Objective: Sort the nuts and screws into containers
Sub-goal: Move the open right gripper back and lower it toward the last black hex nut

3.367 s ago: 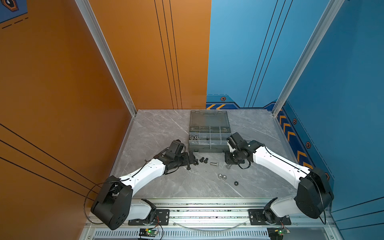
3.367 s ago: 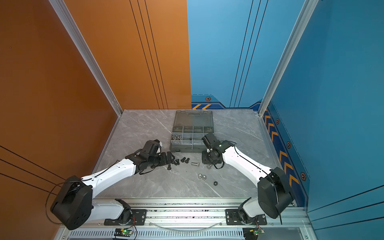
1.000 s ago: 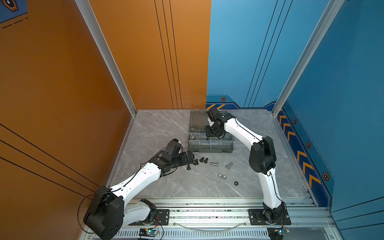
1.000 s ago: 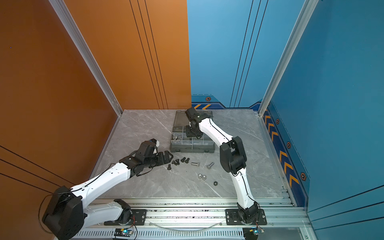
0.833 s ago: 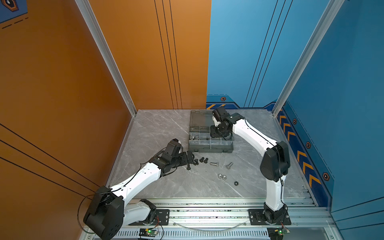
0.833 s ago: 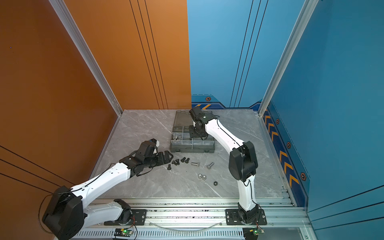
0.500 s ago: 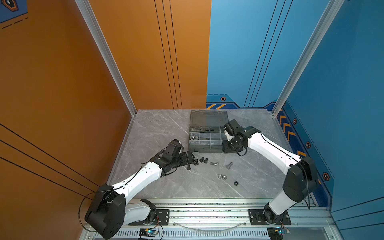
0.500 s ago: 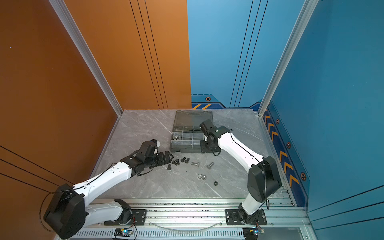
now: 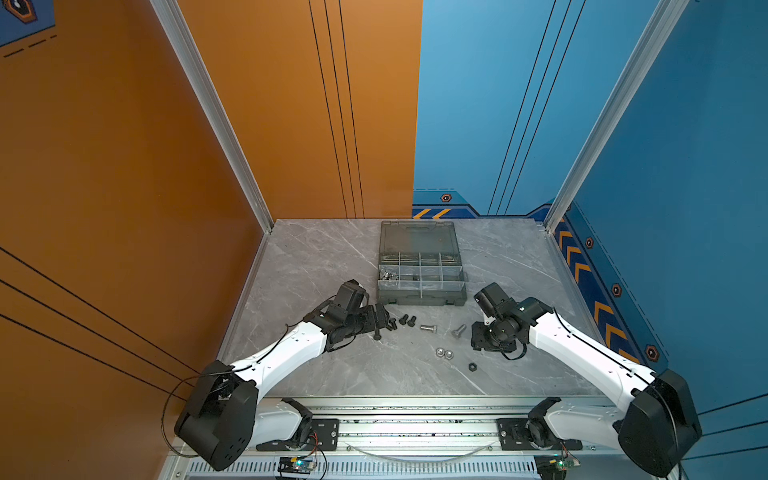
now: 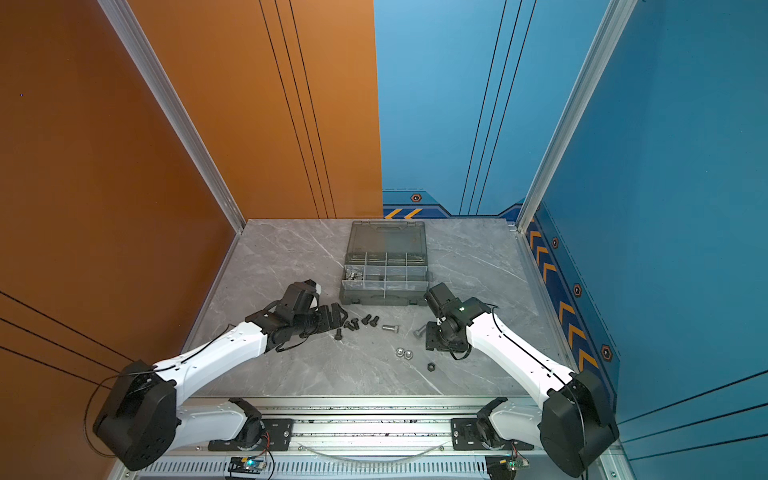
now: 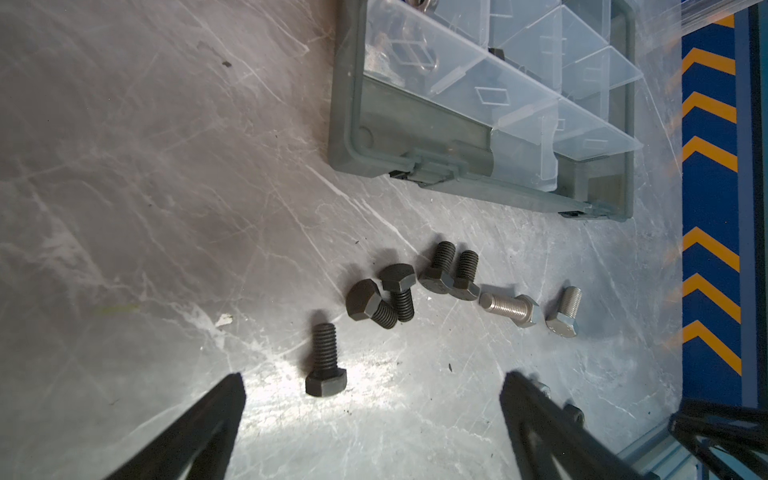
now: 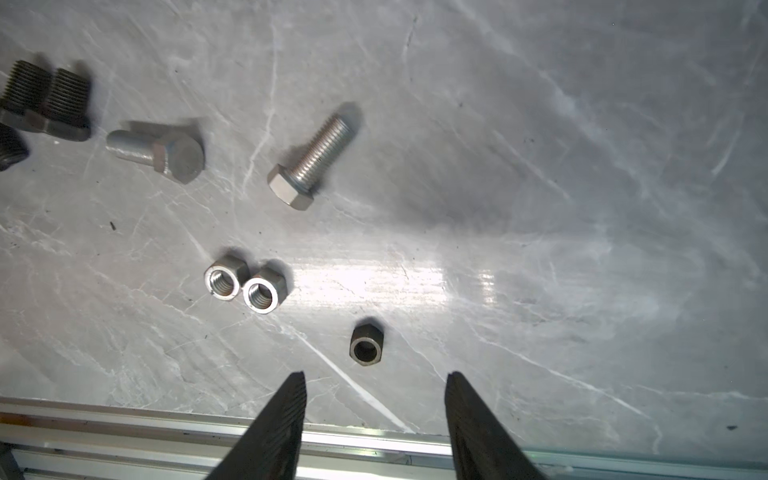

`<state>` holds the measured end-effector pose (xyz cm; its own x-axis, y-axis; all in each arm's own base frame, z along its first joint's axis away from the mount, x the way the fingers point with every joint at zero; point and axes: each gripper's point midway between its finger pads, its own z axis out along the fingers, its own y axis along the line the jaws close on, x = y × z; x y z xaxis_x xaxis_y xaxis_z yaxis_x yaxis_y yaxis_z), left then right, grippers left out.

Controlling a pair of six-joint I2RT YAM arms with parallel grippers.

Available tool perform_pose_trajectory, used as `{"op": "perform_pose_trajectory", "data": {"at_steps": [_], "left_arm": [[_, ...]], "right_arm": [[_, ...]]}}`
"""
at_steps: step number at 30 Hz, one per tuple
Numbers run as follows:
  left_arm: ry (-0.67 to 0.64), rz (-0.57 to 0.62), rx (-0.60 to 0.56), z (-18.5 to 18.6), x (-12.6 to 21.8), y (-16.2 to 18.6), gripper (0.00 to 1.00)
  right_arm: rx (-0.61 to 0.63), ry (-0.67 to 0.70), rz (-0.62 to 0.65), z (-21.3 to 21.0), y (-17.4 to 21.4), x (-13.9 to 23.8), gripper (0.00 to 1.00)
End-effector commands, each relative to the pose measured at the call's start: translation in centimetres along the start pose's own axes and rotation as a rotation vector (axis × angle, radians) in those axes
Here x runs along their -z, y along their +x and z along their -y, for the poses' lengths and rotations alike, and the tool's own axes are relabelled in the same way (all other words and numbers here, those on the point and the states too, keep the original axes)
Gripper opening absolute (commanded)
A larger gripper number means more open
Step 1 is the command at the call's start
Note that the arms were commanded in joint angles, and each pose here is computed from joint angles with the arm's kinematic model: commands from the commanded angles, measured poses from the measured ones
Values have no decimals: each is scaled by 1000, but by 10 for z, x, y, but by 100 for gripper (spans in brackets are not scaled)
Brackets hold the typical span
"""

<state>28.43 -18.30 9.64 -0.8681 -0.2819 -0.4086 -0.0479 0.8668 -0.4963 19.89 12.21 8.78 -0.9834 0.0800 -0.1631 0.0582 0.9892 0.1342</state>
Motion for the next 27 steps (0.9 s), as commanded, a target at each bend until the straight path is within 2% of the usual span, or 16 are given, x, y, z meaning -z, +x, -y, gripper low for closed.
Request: {"op": "perform_pose_trajectory", "data": {"at_steps": [1, 8, 27], "left_arm": [[23, 6, 2, 6, 0, -4, 98], [19, 0, 7, 4, -1, 0, 98], [13, -12, 8, 3, -5, 1, 98]], "right_arm": [[-52, -18, -18, -1, 11, -8, 57], [-46, -6, -59, -6, 26, -26, 56], [-73, 35, -92, -11, 34, -60, 51]]}}
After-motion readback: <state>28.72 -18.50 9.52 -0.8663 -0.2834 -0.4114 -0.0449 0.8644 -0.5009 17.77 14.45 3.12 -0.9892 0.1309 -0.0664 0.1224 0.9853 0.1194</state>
